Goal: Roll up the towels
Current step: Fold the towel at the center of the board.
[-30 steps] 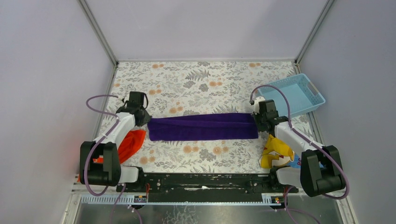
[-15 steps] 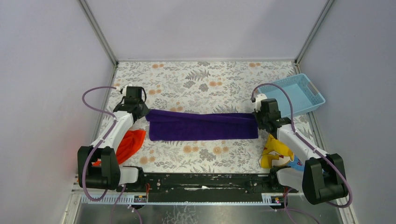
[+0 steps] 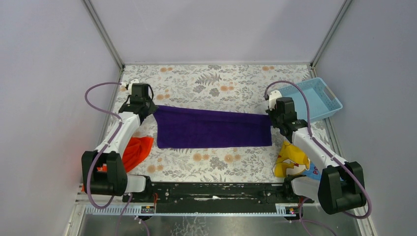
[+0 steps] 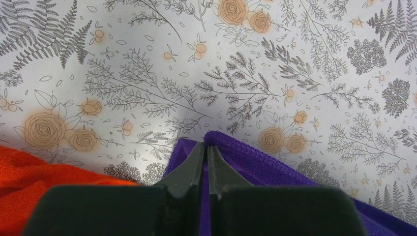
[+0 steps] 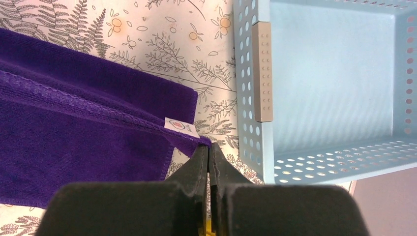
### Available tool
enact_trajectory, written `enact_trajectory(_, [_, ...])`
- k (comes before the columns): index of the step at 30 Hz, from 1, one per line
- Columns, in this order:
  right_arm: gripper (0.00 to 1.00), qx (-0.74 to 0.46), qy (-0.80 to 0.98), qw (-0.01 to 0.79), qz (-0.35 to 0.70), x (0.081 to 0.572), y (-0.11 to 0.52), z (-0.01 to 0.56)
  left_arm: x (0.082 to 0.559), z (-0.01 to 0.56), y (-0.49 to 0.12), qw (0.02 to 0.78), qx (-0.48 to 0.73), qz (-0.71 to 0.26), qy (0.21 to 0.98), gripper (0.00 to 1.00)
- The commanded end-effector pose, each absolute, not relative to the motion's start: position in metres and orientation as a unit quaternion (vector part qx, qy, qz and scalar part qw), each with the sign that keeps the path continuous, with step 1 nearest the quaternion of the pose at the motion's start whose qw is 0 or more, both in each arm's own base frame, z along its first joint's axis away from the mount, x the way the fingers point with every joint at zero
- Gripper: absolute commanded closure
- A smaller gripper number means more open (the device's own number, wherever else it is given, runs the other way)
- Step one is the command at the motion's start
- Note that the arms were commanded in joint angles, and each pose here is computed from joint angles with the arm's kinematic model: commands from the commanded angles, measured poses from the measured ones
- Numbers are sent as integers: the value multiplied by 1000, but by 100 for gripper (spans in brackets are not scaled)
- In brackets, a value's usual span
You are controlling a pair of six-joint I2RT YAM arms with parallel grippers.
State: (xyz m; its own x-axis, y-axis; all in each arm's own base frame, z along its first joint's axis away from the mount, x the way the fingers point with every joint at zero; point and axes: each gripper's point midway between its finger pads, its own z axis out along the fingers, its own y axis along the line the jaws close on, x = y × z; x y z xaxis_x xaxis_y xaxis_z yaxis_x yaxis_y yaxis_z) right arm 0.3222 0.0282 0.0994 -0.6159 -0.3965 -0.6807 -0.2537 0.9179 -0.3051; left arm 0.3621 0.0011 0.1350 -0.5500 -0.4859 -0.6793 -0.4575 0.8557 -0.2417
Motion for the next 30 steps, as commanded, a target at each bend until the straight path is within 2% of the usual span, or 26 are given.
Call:
enact_trajectory(1, [100,-168,882,418,-135,329,11,124,353,138,20,409,-296,14,863,100])
enact_trajectory(11, [100,-161,901,380,-133,305,6,97,290,87,26,356,-334,37,872,100])
enact_trajectory(30, [99,-177,936,292,-88,275,16,60,259,46,8,283,-371,7,885,100])
